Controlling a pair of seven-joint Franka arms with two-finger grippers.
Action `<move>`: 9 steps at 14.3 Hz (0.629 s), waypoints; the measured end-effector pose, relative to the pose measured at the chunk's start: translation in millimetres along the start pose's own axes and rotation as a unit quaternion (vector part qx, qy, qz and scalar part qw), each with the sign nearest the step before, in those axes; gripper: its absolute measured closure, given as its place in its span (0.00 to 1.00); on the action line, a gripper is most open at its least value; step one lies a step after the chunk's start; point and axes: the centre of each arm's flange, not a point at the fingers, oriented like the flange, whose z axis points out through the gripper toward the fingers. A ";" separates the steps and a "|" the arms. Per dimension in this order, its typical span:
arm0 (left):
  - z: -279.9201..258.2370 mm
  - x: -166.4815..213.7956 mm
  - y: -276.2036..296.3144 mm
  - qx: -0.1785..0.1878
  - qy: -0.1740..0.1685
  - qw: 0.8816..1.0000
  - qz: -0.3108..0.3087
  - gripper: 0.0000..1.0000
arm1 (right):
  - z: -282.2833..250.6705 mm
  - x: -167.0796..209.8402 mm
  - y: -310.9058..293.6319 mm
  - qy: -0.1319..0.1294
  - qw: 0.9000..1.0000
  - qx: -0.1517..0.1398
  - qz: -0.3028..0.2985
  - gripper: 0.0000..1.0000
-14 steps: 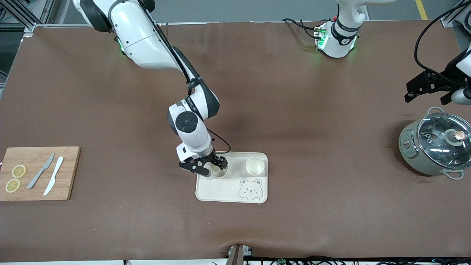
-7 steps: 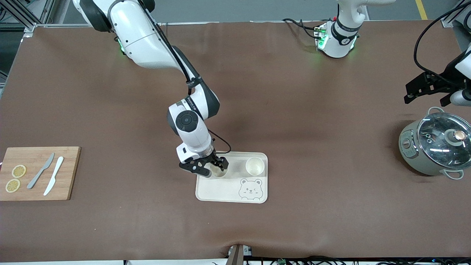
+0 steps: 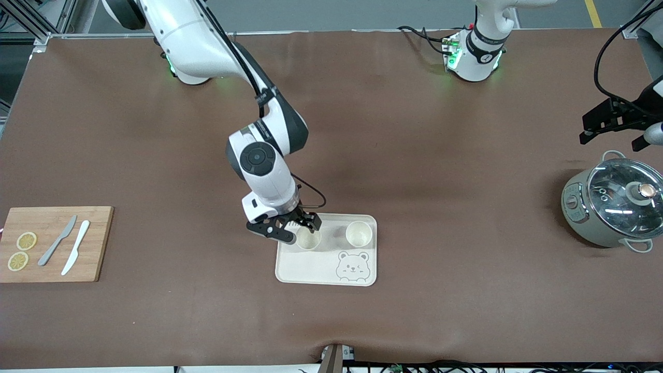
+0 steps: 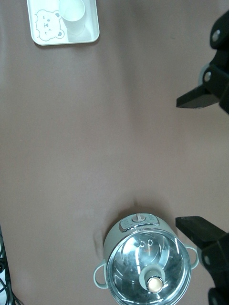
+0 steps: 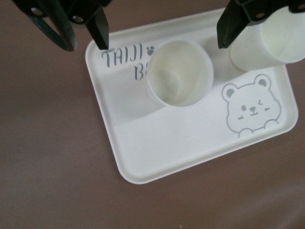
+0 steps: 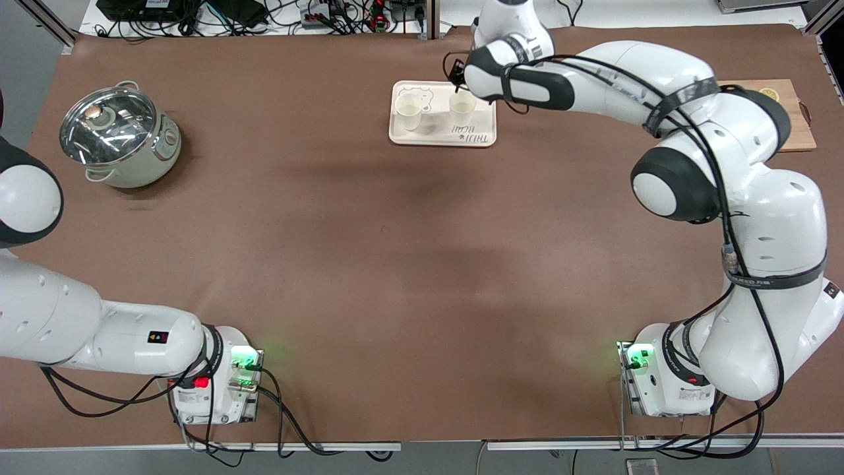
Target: Place white IKEA cup upright on tray with both arms
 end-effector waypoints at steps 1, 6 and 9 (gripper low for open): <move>-0.8 0.1 0.3 0.000 0.001 1.000 -0.004 0.00 | -21.7 -0.5 0.0 -0.005 1.000 -0.003 0.000 0.00; -1.2 -0.3 1.9 -0.008 -0.001 0.999 -0.033 0.00 | -128.6 5.9 25.9 -0.034 0.999 -0.027 -0.016 0.00; 0.0 -2.1 1.8 -0.009 -0.008 0.999 -0.034 0.00 | -183.7 29.6 70.2 -0.054 0.997 -0.040 -0.041 0.00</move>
